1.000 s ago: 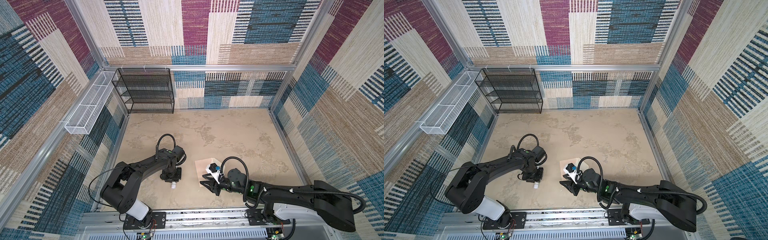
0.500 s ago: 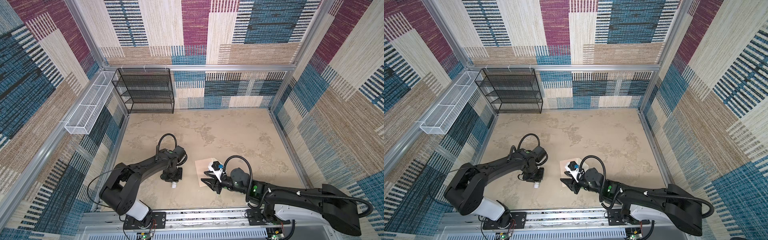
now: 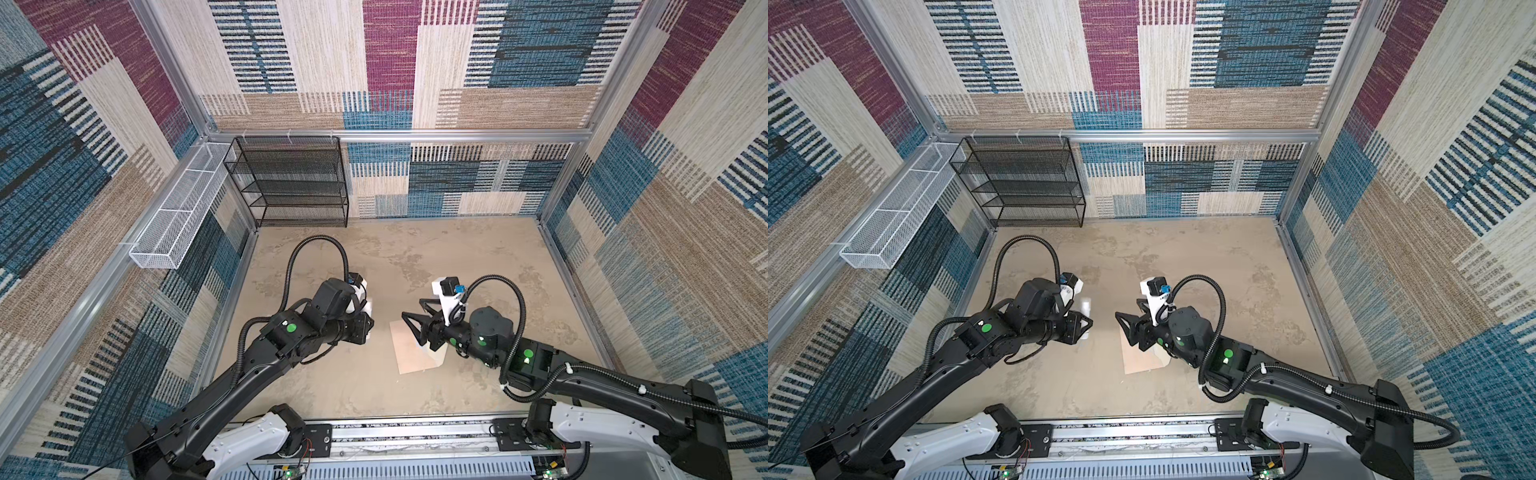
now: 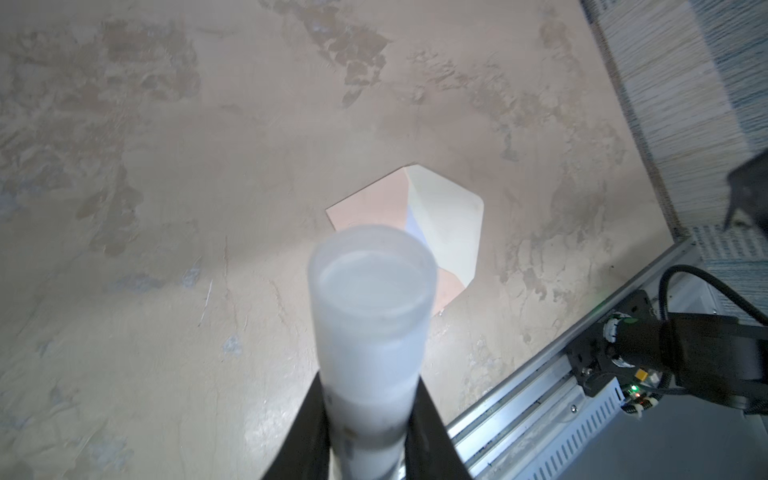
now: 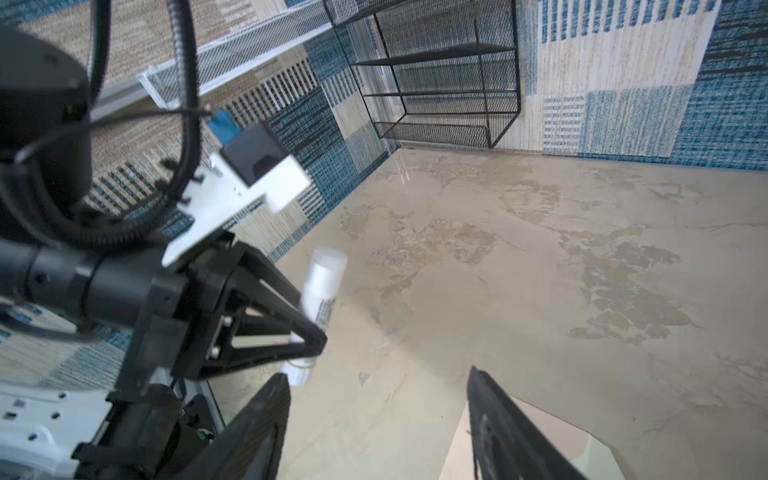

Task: Place the letter into the envelope and seal it
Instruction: 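Lift the glue stick toward the right gripper and grasp its cap with the right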

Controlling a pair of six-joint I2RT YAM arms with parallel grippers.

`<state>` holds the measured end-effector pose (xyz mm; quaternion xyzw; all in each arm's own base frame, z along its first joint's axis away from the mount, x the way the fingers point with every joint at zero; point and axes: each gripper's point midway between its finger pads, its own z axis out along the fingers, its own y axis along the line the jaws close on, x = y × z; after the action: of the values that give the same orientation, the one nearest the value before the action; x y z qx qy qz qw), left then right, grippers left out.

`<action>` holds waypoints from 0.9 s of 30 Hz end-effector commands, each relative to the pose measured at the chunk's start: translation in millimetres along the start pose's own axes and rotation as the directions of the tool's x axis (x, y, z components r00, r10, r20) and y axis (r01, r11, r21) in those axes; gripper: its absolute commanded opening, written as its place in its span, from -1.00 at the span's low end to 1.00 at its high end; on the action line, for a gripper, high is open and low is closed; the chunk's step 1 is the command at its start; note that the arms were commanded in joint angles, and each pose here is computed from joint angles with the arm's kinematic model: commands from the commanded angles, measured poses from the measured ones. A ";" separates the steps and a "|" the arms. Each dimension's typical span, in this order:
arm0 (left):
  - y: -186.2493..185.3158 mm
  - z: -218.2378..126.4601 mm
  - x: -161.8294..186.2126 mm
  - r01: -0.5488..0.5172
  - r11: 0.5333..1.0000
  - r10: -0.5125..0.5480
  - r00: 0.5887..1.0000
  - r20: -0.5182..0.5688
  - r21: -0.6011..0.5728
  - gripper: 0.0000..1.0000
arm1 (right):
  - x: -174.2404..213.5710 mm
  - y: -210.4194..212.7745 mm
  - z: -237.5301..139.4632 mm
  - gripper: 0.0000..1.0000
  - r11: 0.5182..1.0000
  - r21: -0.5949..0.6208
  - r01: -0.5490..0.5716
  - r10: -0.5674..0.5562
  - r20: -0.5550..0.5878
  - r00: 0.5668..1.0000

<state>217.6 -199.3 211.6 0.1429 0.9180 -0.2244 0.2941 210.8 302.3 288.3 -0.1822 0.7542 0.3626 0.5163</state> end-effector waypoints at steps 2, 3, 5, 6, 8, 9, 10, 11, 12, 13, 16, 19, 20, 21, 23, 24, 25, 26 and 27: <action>-26.4 -4.5 -24.2 -0.104 0.986 0.079 0.980 0.183 0.131 -0.56 | -10.3 4.0 1.9 0.44 0.997 0.017 -0.078 0.078 -0.063 0.995; -30.2 -4.6 -26.4 -0.117 0.981 0.081 0.972 0.220 0.156 -0.56 | -14.0 5.3 3.5 0.45 0.996 0.015 -0.091 0.092 -0.070 0.993; -35.1 -3.5 -28.5 -0.139 0.971 0.082 0.958 0.275 0.194 -0.54 | -18.1 4.9 7.1 0.46 0.992 0.014 -0.122 0.123 -0.090 0.988; -39.7 -3.7 -30.6 -0.158 0.963 0.088 0.950 0.301 0.217 -0.50 | -18.6 4.5 9.1 0.46 0.990 0.013 -0.141 0.141 -0.101 0.985; -45.9 -0.1 -30.7 -0.191 0.950 0.106 0.942 0.319 0.248 -0.47 | -18.3 3.6 12.3 0.45 0.985 0.006 -0.173 0.172 -0.118 0.978; -48.5 1.9 -31.3 -0.204 0.945 0.116 0.940 0.320 0.256 -0.47 | -17.7 4.3 13.9 0.45 0.983 -0.003 -0.186 0.184 -0.128 0.975; -50.6 4.2 -31.6 -0.214 0.941 0.127 0.941 0.313 0.261 -0.47 | -17.0 4.7 15.7 0.44 0.981 -0.010 -0.196 0.193 -0.136 0.972; -52.8 6.0 -31.8 -0.226 0.937 0.141 0.942 0.305 0.267 -0.47 | -15.8 5.0 17.8 0.43 0.979 -0.013 -0.204 0.200 -0.148 0.969; -55.0 9.1 -31.6 -0.236 0.933 0.152 0.943 0.295 0.273 -0.48 | -14.9 6.3 20.0 0.42 0.978 -0.018 -0.208 0.202 -0.160 0.966; -55.8 10.8 -32.8 -0.239 0.932 0.157 0.944 0.292 0.274 -0.48 | -14.6 7.8 21.5 0.42 0.978 -0.022 -0.208 0.201 -0.169 0.965; -58.4 17.3 -32.6 -0.249 0.926 0.166 0.944 0.286 0.284 -0.51 | -11.7 9.4 27.8 0.39 0.981 -0.019 -0.195 0.188 -0.203 0.961; -60.6 22.1 -31.6 -0.254 0.921 0.167 0.943 0.288 0.297 -0.54 | -10.5 7.9 32.8 0.39 0.983 -0.006 -0.185 0.179 -0.221 0.959; -61.1 24.0 -31.2 -0.255 0.919 0.168 0.943 0.287 0.300 -0.56 | -10.2 5.3 34.3 0.39 0.983 0.004 -0.184 0.181 -0.222 0.958; -61.6 25.3 -31.0 -0.257 0.918 0.170 0.943 0.287 0.301 -0.56 | -10.8 2.4 35.3 0.38 0.983 0.016 -0.185 0.184 -0.221 0.958; -64.1 26.8 -31.7 -0.266 0.913 0.179 0.942 0.283 0.309 -0.58 | -10.2 -5.2 37.8 0.36 0.980 0.043 -0.194 0.199 -0.228 0.953; -65.2 27.4 -32.3 -0.271 0.910 0.183 0.942 0.283 0.313 -0.59 | -10.6 -6.9 38.5 0.34 0.979 0.049 -0.196 0.202 -0.229 0.952; -66.8 28.3 -32.6 -0.277 0.907 0.190 0.941 0.279 0.317 -0.59 | -12.0 -8.7 38.9 0.31 0.978 0.053 -0.201 0.208 -0.229 0.951; -68.4 28.5 -33.8 -0.284 0.904 0.198 0.941 0.276 0.319 -0.59 | -13.8 -10.1 39.5 0.29 0.977 0.056 -0.206 0.214 -0.227 0.950; -69.2 29.8 -33.6 -0.289 0.902 0.206 0.941 0.267 0.320 -0.60 | -14.2 -11.5 40.7 0.26 0.976 0.059 -0.208 0.216 -0.229 0.949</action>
<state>229.5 -269.0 218.4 0.2520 0.8200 -0.3539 0.3725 248.7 322.8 286.5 -0.1382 0.8294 0.3738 0.3915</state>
